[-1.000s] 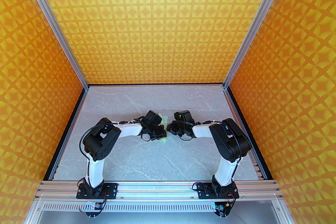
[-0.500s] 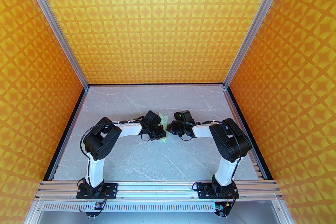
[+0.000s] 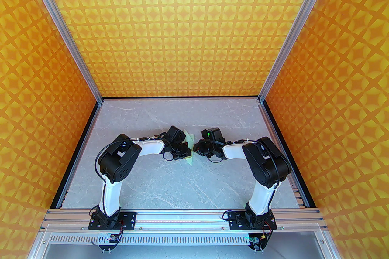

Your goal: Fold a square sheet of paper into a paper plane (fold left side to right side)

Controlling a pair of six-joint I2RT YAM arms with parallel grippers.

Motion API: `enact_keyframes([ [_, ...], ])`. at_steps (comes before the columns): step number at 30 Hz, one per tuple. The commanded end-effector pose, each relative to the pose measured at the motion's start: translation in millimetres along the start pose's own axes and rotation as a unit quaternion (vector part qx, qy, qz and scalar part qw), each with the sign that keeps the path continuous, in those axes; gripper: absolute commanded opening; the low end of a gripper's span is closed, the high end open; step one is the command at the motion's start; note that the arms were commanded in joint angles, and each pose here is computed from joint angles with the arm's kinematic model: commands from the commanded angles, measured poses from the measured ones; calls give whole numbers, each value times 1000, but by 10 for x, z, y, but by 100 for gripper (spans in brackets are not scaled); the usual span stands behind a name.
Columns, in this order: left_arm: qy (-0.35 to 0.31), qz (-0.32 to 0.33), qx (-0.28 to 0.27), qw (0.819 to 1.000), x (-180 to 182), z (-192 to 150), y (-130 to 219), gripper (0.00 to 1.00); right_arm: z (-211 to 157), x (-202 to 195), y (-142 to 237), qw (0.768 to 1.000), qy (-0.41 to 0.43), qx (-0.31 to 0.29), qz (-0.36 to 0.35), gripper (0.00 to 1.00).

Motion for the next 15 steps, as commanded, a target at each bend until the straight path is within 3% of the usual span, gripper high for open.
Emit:
enact_keyframes([
  [1, 10, 30, 3, 999, 162, -8, -42, 1, -175, -217, -9, 999, -16, 19, -36, 0],
  [8, -15, -7, -33, 999, -214, 260, 319, 5, -174, -217, -6, 999, -15, 18, -37, 0],
  [15, -22, -9, -32, 999, -240, 432, 297, 6, -179, -226, -11, 999, -16, 19, -38, 0],
])
Point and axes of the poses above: each hand's point on the last joint's axis, 136 mm out from that joint toward the fingers, its own y axis back along the fingers, its own x axis along the line the jaws close on, z = x × y, the point moved 1 cm from there along y, back along the fingers, and after that the axes turned 11 degrees about y, right-handed, at the moved point
